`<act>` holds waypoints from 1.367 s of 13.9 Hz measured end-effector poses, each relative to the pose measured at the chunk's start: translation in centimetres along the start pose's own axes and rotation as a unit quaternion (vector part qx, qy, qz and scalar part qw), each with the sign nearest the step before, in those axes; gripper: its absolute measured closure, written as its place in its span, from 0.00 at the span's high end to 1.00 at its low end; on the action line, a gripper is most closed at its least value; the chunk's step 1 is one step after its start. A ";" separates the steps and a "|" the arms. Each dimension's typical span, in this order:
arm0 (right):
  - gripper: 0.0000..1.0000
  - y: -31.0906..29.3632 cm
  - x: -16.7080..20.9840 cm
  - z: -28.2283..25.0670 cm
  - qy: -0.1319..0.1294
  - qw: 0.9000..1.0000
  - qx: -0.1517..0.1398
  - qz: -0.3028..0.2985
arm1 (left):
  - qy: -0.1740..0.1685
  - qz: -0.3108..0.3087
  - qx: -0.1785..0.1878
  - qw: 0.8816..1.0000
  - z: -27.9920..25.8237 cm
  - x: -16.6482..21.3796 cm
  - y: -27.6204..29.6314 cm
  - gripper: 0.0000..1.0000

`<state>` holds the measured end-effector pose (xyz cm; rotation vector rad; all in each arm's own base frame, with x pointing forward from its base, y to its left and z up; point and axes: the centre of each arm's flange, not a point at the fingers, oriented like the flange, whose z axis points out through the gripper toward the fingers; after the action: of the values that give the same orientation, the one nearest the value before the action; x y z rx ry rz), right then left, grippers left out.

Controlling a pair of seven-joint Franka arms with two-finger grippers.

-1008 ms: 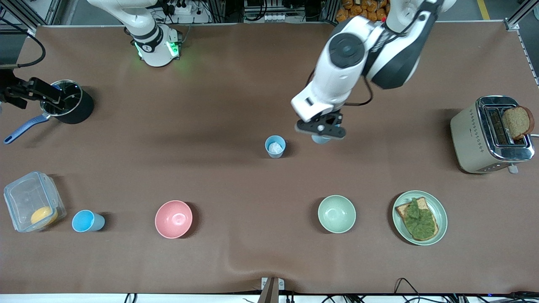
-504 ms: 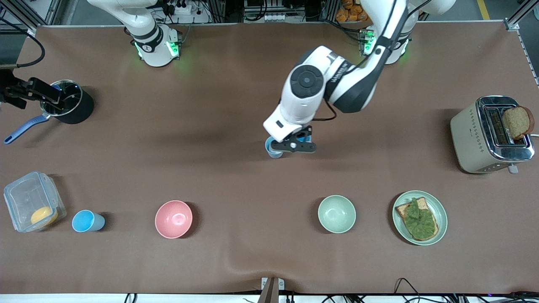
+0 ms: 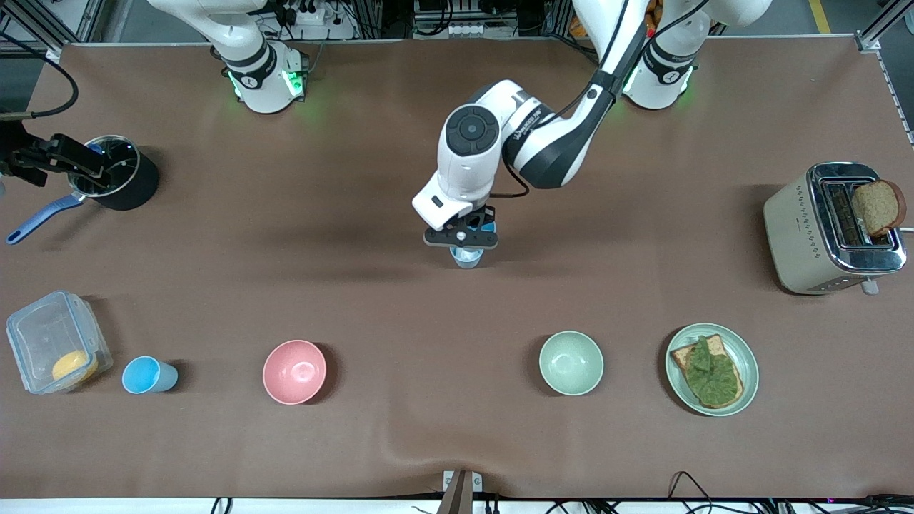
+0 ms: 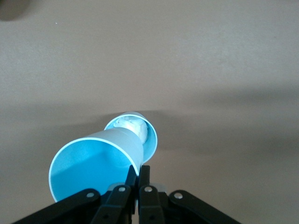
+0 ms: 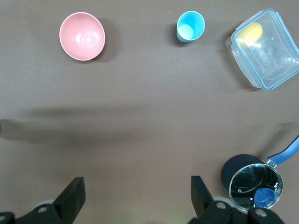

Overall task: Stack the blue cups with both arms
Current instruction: 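Carry the blue cup with the left gripper over the ball-filled cup, then lower the held cup onto the other cup and open the left gripper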

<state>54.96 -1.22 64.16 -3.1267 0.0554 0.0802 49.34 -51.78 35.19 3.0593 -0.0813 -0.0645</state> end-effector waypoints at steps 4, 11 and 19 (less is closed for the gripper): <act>1.00 -0.2 0.1 0.2 -0.001 1.000 0.000 -0.001 | 0.002 -0.003 0.000 1.000 0.7 0.4 -0.1 0.04; 1.00 -0.3 0.1 0.2 -0.001 1.000 0.000 -0.003 | 0.012 -0.010 -0.007 1.000 2.7 0.6 0.5 0.04; 1.00 -0.3 0.1 0.2 -0.001 1.000 0.000 -0.003 | 0.013 -0.009 -0.008 1.000 2.6 0.6 0.6 0.19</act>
<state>55.09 -0.92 63.92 -3.1264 0.0469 0.0843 49.83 -52.60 32.64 3.0444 -0.0501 -0.0253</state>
